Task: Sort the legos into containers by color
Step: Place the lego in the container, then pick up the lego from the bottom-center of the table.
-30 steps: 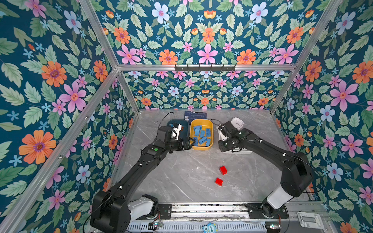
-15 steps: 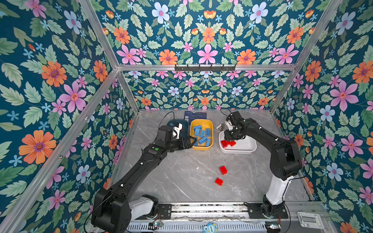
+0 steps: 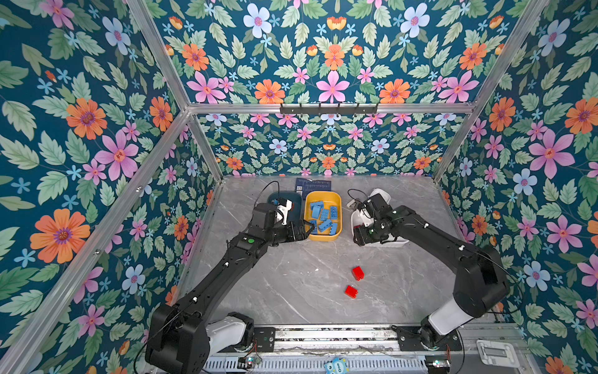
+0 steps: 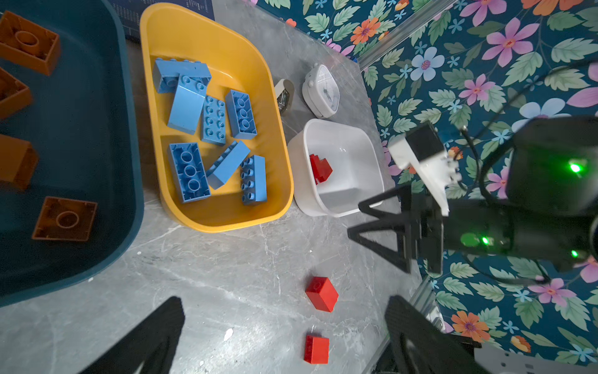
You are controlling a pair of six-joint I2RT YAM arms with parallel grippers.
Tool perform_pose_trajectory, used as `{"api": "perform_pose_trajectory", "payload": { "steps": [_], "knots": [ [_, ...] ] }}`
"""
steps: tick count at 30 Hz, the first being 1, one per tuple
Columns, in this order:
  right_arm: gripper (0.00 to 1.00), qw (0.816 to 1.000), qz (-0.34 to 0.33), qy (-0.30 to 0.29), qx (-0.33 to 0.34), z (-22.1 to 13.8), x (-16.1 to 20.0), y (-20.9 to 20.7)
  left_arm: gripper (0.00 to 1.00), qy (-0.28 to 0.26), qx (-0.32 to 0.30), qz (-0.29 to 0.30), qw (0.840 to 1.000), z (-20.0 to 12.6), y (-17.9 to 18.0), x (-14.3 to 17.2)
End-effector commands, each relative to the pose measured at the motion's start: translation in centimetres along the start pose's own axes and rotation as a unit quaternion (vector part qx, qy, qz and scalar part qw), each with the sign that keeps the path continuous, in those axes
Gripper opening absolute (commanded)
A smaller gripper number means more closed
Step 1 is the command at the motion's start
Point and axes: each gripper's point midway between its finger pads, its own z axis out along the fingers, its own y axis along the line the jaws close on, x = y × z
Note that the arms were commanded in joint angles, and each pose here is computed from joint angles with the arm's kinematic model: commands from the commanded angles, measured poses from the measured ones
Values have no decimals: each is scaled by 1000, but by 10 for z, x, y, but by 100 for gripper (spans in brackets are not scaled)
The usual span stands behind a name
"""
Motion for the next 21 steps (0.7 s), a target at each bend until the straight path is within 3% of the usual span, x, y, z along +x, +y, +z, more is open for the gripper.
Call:
{"api": "perform_pose_trajectory", "payload": {
  "steps": [1,6,12,21],
  "knots": [
    [73,999,24,30,0,6,34,13,100,1,6,6,1000,1,-1,0],
    [73,997,26,66,10,28,73,23,100,0,7,6,1000,0,-1,1],
    [69,996,15,85,22,49,83,25,100,-4,9,8,1000,-3,-3,1],
    [51,992,-1,123,39,70,94,24,100,-4,3,8,1000,-5,0,5]
  ]
}}
